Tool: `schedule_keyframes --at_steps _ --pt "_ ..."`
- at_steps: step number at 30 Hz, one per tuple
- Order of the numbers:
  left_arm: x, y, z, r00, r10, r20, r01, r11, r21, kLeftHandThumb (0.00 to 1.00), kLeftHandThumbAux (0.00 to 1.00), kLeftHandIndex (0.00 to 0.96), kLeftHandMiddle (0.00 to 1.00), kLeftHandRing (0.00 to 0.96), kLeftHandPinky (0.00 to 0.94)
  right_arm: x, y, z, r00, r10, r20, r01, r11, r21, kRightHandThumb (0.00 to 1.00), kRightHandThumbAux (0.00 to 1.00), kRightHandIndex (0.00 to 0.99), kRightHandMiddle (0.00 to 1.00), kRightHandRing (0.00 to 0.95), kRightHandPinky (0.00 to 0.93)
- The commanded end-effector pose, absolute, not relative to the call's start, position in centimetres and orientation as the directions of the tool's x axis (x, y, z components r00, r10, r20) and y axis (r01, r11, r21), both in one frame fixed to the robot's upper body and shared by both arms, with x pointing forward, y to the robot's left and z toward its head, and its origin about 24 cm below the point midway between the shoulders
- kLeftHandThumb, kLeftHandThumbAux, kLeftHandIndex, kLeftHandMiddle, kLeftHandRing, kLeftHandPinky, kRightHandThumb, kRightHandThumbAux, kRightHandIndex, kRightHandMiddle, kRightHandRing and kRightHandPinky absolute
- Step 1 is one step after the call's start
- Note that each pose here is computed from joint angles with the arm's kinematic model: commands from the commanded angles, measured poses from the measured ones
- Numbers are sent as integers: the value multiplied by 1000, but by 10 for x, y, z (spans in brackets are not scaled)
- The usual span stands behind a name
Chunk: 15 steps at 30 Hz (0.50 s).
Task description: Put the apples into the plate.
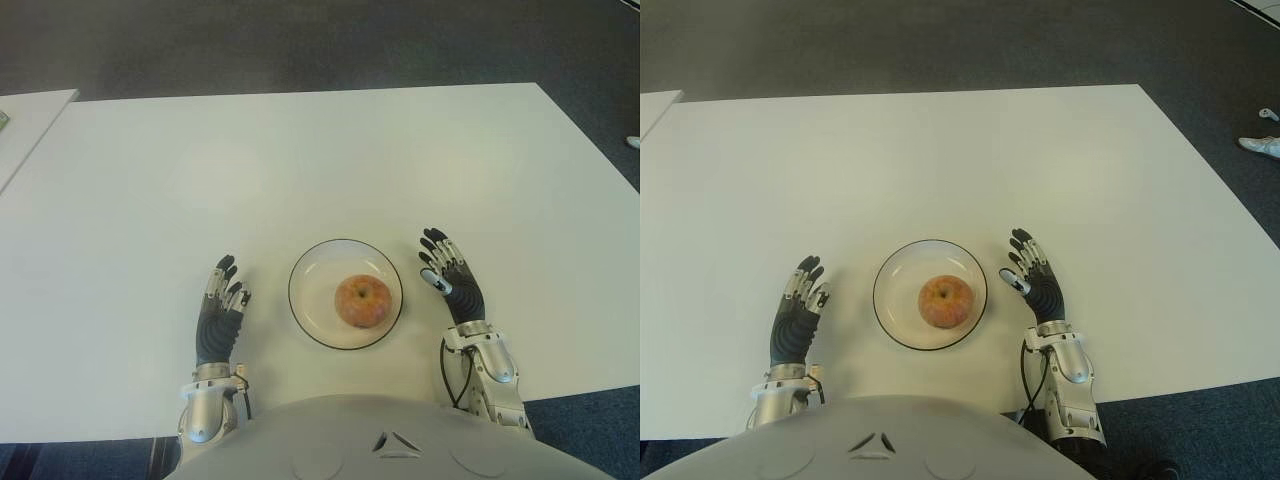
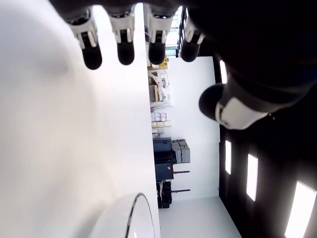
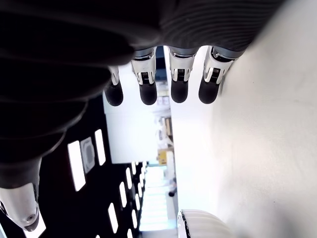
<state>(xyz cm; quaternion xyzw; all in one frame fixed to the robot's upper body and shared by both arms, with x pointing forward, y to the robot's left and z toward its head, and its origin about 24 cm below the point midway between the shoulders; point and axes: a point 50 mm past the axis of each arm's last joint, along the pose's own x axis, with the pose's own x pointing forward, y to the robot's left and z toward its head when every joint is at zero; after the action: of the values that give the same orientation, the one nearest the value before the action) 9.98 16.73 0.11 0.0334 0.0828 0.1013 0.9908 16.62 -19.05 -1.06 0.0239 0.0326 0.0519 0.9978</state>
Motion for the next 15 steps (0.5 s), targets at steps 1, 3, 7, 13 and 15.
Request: schedule_keyframes --at_steps 1,3,7,13,15 --pt "98 167 -2 965 191 -180 -181 981 72 83 559 81 81 90 139 158 -189 -21 987 101 -128 -95 994 56 147 610 76 81 50 71" --pt "98 167 -2 965 190 -180 -180 981 70 83 559 81 82 91 139 158 -189 -21 987 101 -128 -94 994 56 147 610 76 81 50 71" --pt "97 168 -1 966 187 -177 -177 982 66 85 560 85 87 92 137 158 -189 -21 987 100 -127 -93 994 57 150 612 79 84 55 82" --pt "97 169 -1 966 184 -180 -175 983 63 93 558 82 82 85 126 158 -190 -20 987 99 -124 -92 994 59 158 619 83 85 57 86" --pt "96 169 -1 966 184 -181 -175 982 65 95 557 79 78 80 117 158 -190 -19 988 97 -121 -90 994 60 161 622 86 87 60 87"
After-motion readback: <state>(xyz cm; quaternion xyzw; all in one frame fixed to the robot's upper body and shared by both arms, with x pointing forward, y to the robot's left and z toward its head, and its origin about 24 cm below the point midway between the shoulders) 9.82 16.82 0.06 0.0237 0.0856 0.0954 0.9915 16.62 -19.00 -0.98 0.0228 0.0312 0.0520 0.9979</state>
